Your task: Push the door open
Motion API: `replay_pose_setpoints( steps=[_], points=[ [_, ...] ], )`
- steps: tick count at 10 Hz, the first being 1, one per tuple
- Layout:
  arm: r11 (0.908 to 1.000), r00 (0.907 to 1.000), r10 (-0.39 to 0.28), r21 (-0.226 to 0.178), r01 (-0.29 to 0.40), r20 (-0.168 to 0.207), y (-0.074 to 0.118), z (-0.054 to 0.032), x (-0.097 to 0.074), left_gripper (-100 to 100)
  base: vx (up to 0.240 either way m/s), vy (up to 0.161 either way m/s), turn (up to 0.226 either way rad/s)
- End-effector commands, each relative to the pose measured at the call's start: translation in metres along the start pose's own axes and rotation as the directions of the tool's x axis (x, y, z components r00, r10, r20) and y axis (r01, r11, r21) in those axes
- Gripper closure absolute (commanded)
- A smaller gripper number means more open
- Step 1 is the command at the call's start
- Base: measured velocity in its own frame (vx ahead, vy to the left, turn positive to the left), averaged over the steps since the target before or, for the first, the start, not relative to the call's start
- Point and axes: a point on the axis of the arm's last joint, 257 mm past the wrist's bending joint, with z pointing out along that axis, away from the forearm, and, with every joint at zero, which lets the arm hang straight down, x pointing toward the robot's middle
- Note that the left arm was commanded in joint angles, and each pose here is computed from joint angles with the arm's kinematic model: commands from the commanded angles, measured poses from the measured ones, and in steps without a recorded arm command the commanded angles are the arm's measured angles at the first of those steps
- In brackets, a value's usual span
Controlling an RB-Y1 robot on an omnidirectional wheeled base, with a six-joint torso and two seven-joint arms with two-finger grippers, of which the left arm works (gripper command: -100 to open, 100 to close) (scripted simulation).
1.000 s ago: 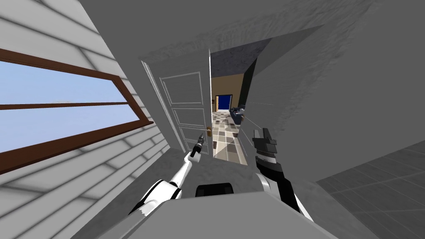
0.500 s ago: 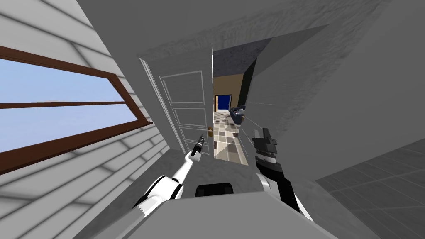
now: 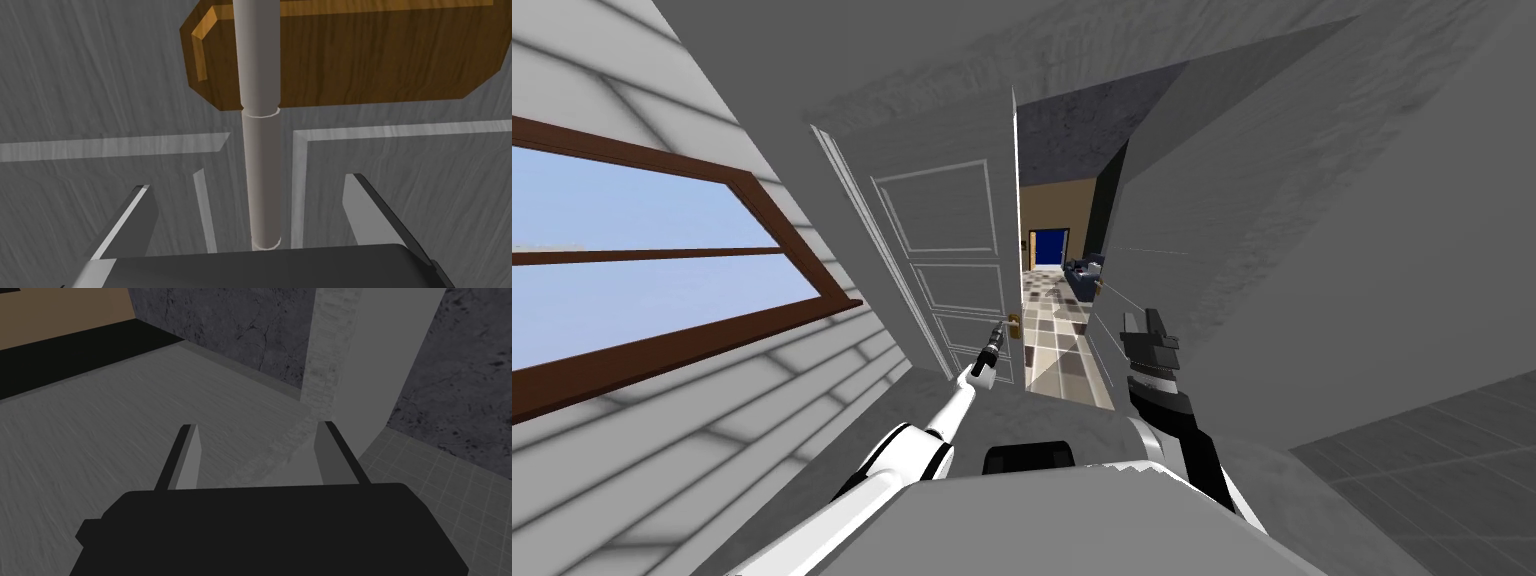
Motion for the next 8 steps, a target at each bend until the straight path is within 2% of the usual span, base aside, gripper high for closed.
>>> replay_pose_setpoints(
  steps=[1, 4, 5, 8],
  points=[
    [1.0, 1.0, -0.001, 0.0, 0.001, 0.004, 0.0006, -0.0004, -0.0018, -100, 0.204, -0.04, -0.03],
    [1.0, 1.0, -0.002, 0.0, 0.002, 0.007, 0.001, -0.0004, -0.0028, -100, 0.157, -0.038, -0.014],
    [1.0, 1.0, -0.002, 0.0, 0.002, 0.007, 0.001, -0.0004, -0.0028, 100, -0.01, 0.002, 0.003],
    [1.0, 1.0, -0.002, 0.0, 0.002, 0.007, 0.001, -0.0004, -0.0028, 100, -0.012, 0.005, -0.008]
  ],
)
